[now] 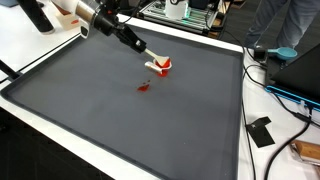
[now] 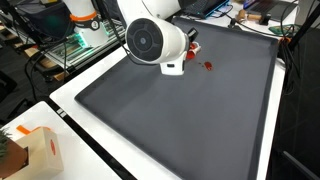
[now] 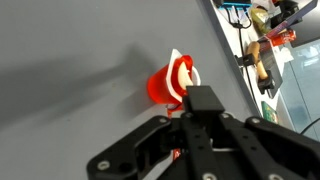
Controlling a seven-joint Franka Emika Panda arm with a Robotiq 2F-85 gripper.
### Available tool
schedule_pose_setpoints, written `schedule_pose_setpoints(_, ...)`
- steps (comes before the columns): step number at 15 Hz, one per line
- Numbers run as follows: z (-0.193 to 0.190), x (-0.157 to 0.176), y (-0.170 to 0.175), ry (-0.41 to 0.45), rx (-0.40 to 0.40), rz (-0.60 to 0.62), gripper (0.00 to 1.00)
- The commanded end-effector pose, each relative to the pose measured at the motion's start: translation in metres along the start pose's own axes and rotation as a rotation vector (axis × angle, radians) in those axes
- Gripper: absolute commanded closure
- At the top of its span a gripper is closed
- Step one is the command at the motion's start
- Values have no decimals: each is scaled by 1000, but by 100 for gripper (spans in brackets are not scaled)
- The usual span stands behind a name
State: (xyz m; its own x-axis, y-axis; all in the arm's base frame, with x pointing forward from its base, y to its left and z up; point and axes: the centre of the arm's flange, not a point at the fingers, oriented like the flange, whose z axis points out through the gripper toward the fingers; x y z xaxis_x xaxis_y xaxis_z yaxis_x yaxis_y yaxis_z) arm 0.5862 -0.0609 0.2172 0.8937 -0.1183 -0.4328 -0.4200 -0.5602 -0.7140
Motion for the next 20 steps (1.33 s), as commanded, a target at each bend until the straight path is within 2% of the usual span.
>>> schedule_pose_setpoints(1,-2,3,3,-16,32,7,97)
schedule_pose_setpoints(15,6,9,4,20,16,-50,97)
schedule_pose_setpoints(20,10,11,6,13,54,-69,97)
